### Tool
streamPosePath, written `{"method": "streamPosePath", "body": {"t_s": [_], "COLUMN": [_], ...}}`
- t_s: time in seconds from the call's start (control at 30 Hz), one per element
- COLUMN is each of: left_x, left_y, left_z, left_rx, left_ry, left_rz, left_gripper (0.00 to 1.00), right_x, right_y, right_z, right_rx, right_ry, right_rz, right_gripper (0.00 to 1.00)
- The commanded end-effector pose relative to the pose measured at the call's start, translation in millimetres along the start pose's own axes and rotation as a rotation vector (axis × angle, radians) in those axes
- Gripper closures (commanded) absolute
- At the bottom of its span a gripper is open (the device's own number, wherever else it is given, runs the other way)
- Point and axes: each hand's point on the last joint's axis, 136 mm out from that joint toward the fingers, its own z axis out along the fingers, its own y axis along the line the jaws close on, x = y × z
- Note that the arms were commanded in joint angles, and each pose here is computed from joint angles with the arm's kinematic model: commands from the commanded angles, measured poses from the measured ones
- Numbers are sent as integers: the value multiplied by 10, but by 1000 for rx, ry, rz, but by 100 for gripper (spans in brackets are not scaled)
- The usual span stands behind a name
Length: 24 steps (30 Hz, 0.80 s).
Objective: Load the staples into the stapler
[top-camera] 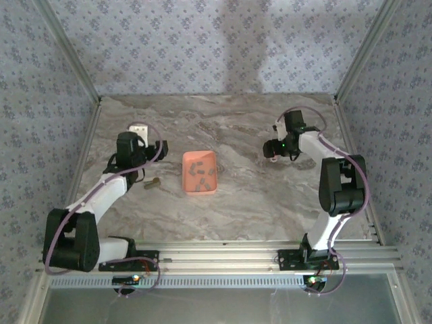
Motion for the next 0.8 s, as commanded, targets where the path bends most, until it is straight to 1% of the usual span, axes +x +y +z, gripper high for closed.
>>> {"method": "streamPosePath", "body": {"t_s": [0.0,0.07,0.17,0.37,0.57,0.7,0.77], "left_x": [-106,-85,-51,-37,-20,-6,-7], "left_y": [-104,-101,-99,-101,-86,-96,-169], "left_z": [25,42,60,68,54,39,32], "left_rx": [39,38,38,37,26,29,72], "left_ry": [-23,-16,-7,2,9,12,8], "left_rz": [-7,-12,-16,-12,-18,-17,7], "left_gripper": [19,19,19,19,20,20,20], "right_x": [82,85,69,26,62,83,96], "right_y": [20,47,56,9,-17,-43,-29], "right_z": [59,100,156,248,340,334,296], "right_rx": [9,2,6,48,77,102,113], "right_ry": [55,61,72,82,114,122,114], "right_rz": [-23,-30,-43,-73,-90,-112,-126], "right_gripper": [30,35,40,48,54,71,76]}}
